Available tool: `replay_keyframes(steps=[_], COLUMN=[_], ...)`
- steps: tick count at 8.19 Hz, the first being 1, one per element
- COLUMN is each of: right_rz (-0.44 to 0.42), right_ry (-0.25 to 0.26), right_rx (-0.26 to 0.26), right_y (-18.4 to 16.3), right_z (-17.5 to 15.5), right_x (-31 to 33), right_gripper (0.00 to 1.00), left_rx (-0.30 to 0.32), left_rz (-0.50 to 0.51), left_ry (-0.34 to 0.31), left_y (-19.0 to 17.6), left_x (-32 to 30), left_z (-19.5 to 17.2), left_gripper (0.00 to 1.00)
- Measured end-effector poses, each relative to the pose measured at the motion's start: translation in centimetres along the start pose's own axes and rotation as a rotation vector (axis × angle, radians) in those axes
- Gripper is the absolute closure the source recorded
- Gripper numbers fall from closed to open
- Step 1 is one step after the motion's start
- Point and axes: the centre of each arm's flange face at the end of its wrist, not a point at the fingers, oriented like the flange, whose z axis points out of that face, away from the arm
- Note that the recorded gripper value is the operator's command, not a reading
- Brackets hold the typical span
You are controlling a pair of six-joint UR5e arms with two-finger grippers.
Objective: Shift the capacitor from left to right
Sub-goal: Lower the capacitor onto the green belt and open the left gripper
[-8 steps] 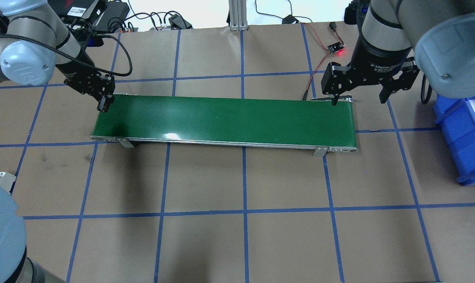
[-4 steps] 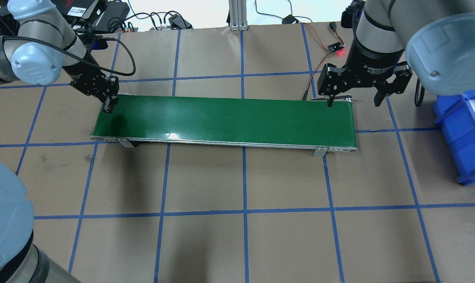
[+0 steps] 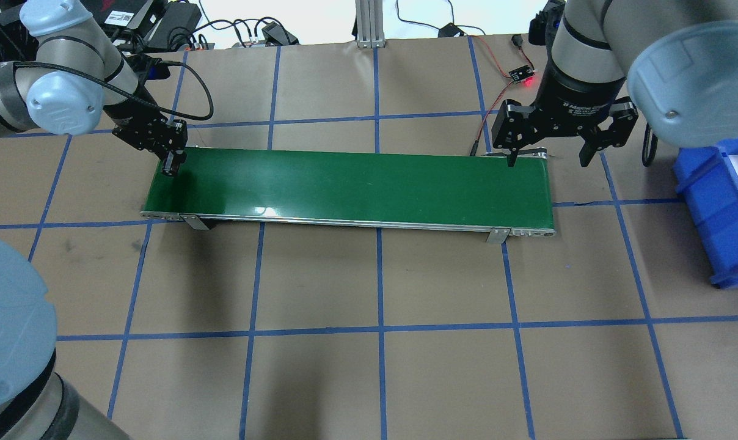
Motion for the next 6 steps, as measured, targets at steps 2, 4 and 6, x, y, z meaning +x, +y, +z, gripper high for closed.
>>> replay_keyframes(steps=[2,4,6], right_rz=[0.000,-0.002,-0.002], right_ry=[0.000,-0.004,-0.005], right_rx=[-0.005,0.011,0.021], right_y=[0.0,-0.1,-0.2], right_z=[0.3,0.9,1.1], right_x=[0.0,-0.1,-0.1], right_gripper=[0.00,0.00,0.00], left_rx=[-0.004,-0.008,-0.010], left_rz=[-0.004,-0.012,-0.018], left_ry=[0.004,0.007,0.008], left_y=[0.0,0.1,0.1], left_x=[0.1,0.5,0.5], left_z=[0.3,0.7,0.9], left_gripper=[0.95,0.85,0.55])
